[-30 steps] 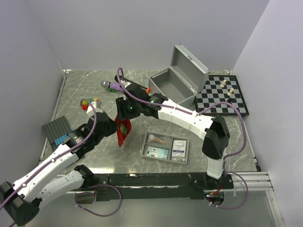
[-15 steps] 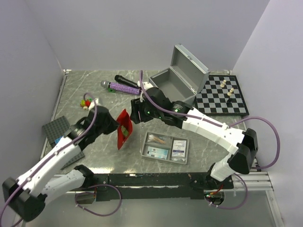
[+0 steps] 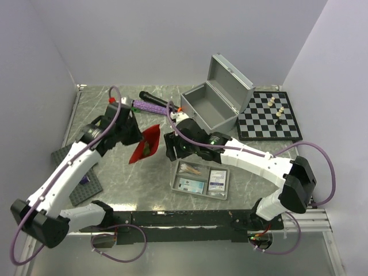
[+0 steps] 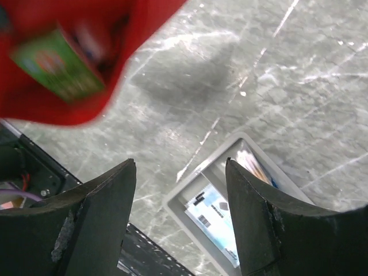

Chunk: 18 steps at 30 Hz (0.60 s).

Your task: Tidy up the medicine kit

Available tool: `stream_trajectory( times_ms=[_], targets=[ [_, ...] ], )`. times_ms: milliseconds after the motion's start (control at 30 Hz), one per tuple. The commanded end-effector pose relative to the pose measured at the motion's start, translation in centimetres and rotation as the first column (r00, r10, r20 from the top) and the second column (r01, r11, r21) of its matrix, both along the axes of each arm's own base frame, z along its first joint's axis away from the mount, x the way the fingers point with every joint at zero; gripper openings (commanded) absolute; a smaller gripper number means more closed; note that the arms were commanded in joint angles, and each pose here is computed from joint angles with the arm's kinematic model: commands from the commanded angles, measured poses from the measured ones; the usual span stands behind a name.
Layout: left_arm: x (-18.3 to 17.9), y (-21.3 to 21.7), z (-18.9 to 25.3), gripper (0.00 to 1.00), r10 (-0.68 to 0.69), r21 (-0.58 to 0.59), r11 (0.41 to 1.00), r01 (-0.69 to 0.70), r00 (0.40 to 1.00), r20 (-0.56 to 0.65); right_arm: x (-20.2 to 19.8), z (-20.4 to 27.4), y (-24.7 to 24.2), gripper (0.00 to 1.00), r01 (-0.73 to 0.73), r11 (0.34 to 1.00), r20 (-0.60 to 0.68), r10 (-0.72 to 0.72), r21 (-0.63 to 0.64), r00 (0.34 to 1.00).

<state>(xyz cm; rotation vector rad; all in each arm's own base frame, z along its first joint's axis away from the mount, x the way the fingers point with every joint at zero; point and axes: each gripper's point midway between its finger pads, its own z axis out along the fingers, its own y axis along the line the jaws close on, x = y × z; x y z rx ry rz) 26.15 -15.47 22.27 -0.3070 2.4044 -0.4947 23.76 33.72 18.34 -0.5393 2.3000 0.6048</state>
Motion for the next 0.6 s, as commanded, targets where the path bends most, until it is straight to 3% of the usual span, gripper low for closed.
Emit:
stream_trajectory(
  times_ms=[0,100,200,300,400,467,500,567],
  targets=[
    [-1.8,-0.6,-3.6,0.01,-0.110,0.093,0.988,0.127,0.979,-0.172,1.2,4.3,0.0,0.71,0.020,0.994,0.084,-0.030,0.112,0.996],
    [-3.8,1.6,-1.9,0.01,-0.074,0.072,0.994,0.077,0.996,-0.048,1.0,4.5,-0.3,0.71,0.016,0.992,0.096,-0.028,0.121,0.995],
    [0.2,0.5,2.4,0.01,-0.055,0.015,0.998,0.054,0.995,0.079,1.5,4.8,-0.2,0.71,0.024,0.988,0.117,-0.042,0.151,0.992],
    [0.5,-2.7,2.3,0.01,-0.155,-0.004,0.988,0.155,0.987,-0.041,1.8,5.5,0.5,0.70,0.012,0.987,0.103,-0.028,0.159,0.994],
    [-2.2,-0.9,1.9,0.01,-0.105,0.049,0.993,0.104,0.994,0.036,1.6,5.7,0.3,0.71,0.000,0.987,0.119,-0.019,0.159,0.993],
    [-0.6,-0.3,1.8,0.01,-0.053,-0.041,0.998,0.057,0.996,0.077,1.3,5.0,0.2,0.71,-0.013,0.984,0.124,-0.010,0.177,0.992],
    [-0.2,-1.5,1.3,0.01,-0.082,-0.098,0.992,0.085,0.996,0.042,1.2,4.7,0.3,0.71,-0.016,0.983,0.117,-0.006,0.180,0.993],
    [-0.6,-2.9,0.4,0.01,-0.126,-0.089,0.989,0.122,0.991,-0.041,0.8,4.4,0.1,0.71,-0.019,0.986,0.101,0.002,0.168,0.995]
  ],
)
